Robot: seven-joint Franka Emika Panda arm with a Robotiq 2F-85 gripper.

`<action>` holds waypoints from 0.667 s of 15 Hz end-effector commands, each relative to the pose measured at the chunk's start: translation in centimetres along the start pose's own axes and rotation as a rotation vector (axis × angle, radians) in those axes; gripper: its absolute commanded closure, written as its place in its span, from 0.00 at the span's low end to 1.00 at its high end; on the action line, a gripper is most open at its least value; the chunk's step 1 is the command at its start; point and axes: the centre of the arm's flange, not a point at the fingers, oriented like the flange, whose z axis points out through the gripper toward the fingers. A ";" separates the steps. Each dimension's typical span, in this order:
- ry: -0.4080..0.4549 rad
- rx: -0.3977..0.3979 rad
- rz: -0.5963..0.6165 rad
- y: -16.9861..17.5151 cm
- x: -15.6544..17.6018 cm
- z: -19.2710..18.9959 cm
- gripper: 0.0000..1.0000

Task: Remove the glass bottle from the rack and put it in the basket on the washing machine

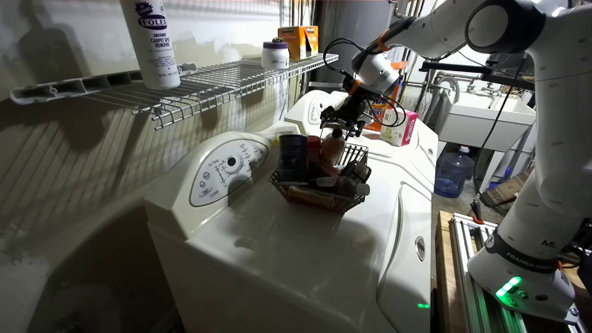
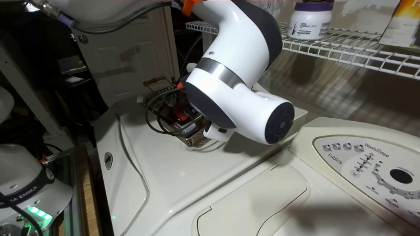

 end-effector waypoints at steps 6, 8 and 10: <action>0.188 0.109 -0.061 -0.5 -6.4 -3.4 0.00; 0.255 0.121 -0.088 -0.8 -7.9 -3.6 0.00; 0.333 0.096 -0.123 -1.1 -9.3 -3.5 0.00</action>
